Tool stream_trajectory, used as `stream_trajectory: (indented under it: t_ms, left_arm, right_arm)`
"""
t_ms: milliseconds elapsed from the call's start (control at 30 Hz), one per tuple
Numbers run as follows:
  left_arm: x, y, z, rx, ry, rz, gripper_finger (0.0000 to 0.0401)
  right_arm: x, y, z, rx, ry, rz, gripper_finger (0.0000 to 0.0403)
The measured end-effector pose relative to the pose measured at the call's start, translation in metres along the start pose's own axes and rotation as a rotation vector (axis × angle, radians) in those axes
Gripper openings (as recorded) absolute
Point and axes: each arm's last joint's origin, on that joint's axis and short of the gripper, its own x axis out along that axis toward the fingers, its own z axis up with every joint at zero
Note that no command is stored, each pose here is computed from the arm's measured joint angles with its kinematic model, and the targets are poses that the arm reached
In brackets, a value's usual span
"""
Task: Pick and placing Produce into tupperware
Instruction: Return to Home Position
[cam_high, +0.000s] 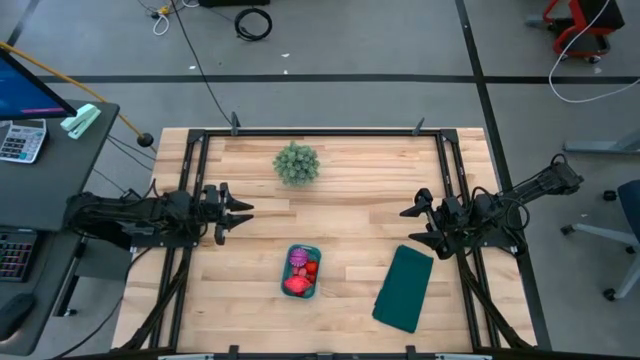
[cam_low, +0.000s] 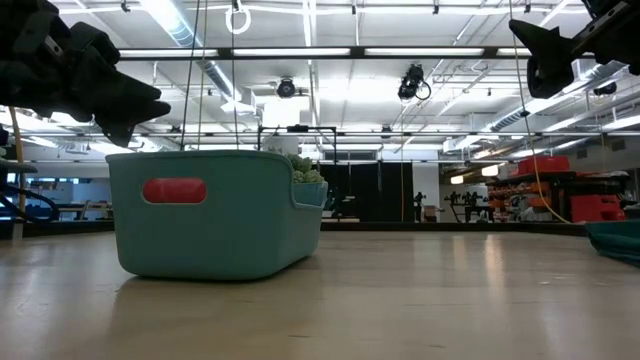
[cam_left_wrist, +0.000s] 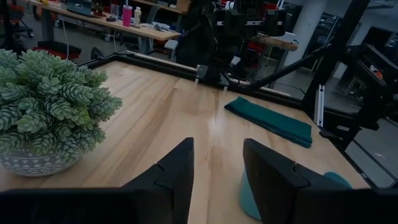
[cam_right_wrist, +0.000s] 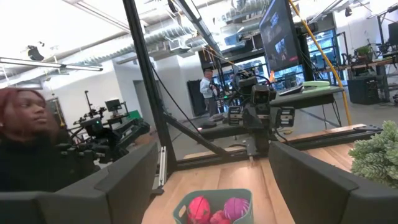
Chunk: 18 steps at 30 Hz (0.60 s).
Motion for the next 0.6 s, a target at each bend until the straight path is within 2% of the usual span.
stream_trajectory:
  t_ms: [367,600]
  left_arm:
    - [0.0000,0.0000,-0.0001,0.000,0.000,0.000,0.0157]
    - [0.0000,0.0000,-0.0001,0.000,0.000,0.000,0.0151]
  right_arm:
    - [0.0000,0.0000,0.0000,0.000,0.000,0.000,0.0316]
    - [0.0000,0.0000,0.0000,0.000,0.000,0.000,0.0316]
